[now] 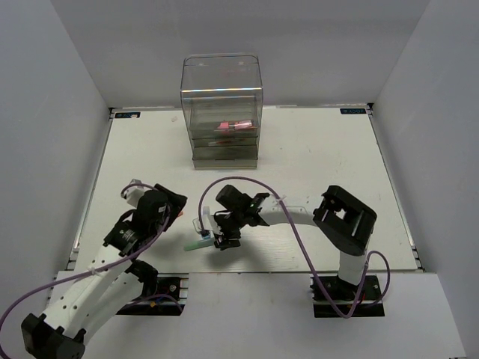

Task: Sort the stationery into containers
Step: Pick up the pen from the center of the board, then place the pen in the drawer.

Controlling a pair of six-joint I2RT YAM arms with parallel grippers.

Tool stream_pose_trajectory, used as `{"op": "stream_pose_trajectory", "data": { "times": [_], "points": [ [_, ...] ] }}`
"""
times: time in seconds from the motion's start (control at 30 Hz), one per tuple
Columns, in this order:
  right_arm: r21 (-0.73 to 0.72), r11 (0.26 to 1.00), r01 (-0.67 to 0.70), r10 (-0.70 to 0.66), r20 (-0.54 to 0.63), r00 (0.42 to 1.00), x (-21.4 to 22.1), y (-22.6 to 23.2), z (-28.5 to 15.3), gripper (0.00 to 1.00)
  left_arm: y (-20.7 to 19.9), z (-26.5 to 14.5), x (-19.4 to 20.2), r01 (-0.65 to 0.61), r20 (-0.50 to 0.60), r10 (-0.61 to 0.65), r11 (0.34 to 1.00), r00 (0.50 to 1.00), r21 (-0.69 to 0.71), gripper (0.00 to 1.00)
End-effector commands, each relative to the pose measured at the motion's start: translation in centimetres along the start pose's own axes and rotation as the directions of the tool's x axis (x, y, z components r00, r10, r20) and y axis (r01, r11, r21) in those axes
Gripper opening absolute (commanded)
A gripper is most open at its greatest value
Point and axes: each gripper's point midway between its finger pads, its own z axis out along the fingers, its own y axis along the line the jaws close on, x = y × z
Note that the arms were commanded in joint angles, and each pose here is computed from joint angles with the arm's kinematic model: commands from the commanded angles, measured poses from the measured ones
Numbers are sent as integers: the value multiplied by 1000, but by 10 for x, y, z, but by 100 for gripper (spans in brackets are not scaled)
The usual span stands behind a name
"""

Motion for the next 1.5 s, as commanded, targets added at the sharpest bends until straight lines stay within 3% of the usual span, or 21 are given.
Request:
{"op": "stream_pose_trajectory", "data": {
  "times": [0.0, 0.23, 0.33, 0.37, 0.47, 0.57, 0.8, 0.9, 1.0, 1.13, 1.2, 1.23, 1.3, 1.47],
  "points": [
    [85, 996, -7, 6, 19, 1000, -21, -24, 5, 66, 31, -9, -7, 25, 44, -20, 994, 999, -103, 79],
    [48, 999, -13, 13, -4, 1000, -26, -10, 29, 61, 48, -15, -4, 83, 46, -77, 982, 996, -167, 79],
    [28, 999, -21, 21, -16, 1000, -23, -2, 33, 47, 55, -14, -2, 120, 47, -113, 972, 992, -201, 79],
    [25, 999, -25, 26, -21, 999, -21, -1, 31, 34, 55, -14, 1, 125, 38, -120, 970, 992, -209, 79],
    [23, 999, -37, 38, -35, 999, -17, 1, 25, 13, 58, -11, 5, 155, 32, -152, 962, 988, -225, 79],
    [44, 999, -32, 34, -54, 998, -9, 6, 10, 0, 56, -9, 7, 188, 29, -186, 955, 982, -231, 80],
    [233, 971, 53, -53, -5, 999, -19, -14, -69, 0, 69, 5, 21, 286, 39, -289, 903, 956, -319, 85],
    [319, 945, 76, -74, -18, 997, -12, -25, -94, 0, 78, 11, 25, 301, 58, -301, 882, 952, -364, 93],
    [463, 882, 86, -73, -48, 996, -6, -57, -127, 0, 77, 14, 22, 305, 82, -296, 873, 952, -381, 99],
    [626, 774, 94, -46, -93, 995, 13, -121, -164, 0, 71, 23, 16, 305, 117, -281, 866, 952, -396, 99],
    [688, 717, 111, -59, -99, 993, 1, -155, -192, 0, 70, 25, 14, 299, 125, -272, 863, 954, -407, 99],
    [682, 726, 94, -14, -122, 992, 24, -167, -185, 0, 67, 27, 12, 298, 133, -267, 863, 954, -407, 99],
    [720, 675, 163, -68, -159, 985, 11, -197, -209, 0, 65, 31, 11, 294, 138, -260, 853, 956, -431, 99],
    [699, 667, 258, -89, -269, 959, 41, -246, -207, 0, 69, 35, 10, 257, 145, -213, 827, 966, -500, 99]
  ]
}}
